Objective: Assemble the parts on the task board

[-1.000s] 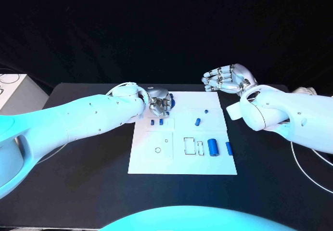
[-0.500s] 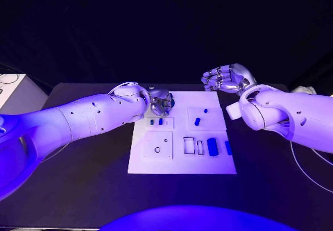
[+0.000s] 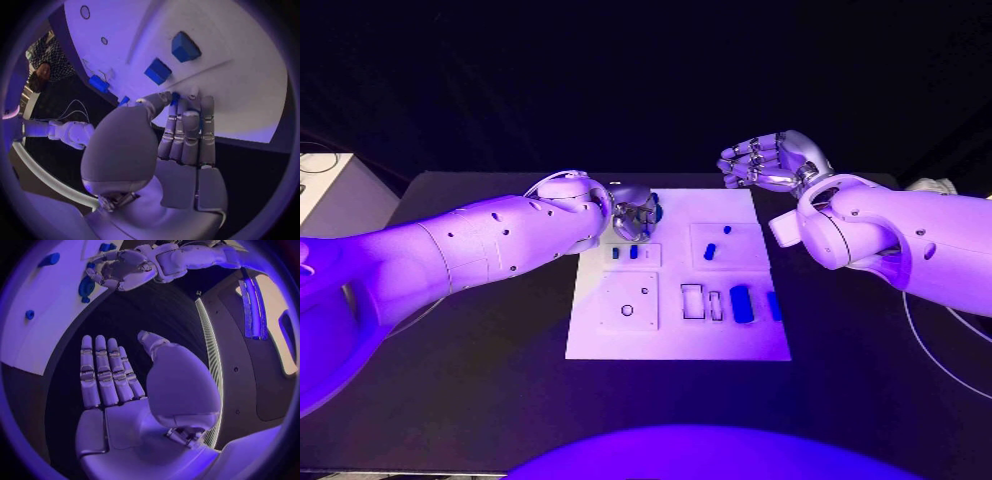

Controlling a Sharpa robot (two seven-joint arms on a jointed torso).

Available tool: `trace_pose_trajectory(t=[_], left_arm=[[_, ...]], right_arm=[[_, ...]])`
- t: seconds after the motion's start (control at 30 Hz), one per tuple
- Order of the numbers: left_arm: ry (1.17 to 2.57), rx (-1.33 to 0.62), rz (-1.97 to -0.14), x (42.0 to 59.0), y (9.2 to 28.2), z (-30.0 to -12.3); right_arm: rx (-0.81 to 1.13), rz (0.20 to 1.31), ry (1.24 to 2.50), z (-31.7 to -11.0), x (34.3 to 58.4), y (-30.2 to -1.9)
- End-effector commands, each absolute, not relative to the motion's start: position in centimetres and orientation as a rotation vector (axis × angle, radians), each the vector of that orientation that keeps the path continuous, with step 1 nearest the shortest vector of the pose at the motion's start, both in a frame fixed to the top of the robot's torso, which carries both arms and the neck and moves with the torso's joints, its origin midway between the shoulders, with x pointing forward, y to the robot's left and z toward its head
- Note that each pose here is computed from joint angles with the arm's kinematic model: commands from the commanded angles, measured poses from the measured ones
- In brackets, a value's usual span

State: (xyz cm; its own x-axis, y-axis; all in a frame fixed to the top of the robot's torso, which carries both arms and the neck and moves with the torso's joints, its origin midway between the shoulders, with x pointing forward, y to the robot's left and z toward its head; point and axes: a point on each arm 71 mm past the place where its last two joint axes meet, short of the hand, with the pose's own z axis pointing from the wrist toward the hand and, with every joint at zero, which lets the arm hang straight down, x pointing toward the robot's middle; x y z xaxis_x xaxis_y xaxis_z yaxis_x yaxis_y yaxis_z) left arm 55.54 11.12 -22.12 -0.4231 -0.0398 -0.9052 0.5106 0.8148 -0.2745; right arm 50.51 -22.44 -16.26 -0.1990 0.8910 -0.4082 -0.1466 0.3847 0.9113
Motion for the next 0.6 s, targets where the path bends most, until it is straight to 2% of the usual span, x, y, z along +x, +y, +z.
trace_pose_trajectory(t=[0.03,0.6], left_arm=[[1.946,0.365,-0.648,55.35,10.99,-22.51],[1.844,0.313,-0.689,55.45,11.57,-21.94]], right_arm=[[0.69,1.116,1.467,-16.24,50.44,-22.23],[0.688,1.119,1.467,-16.23,50.46,-22.17]])
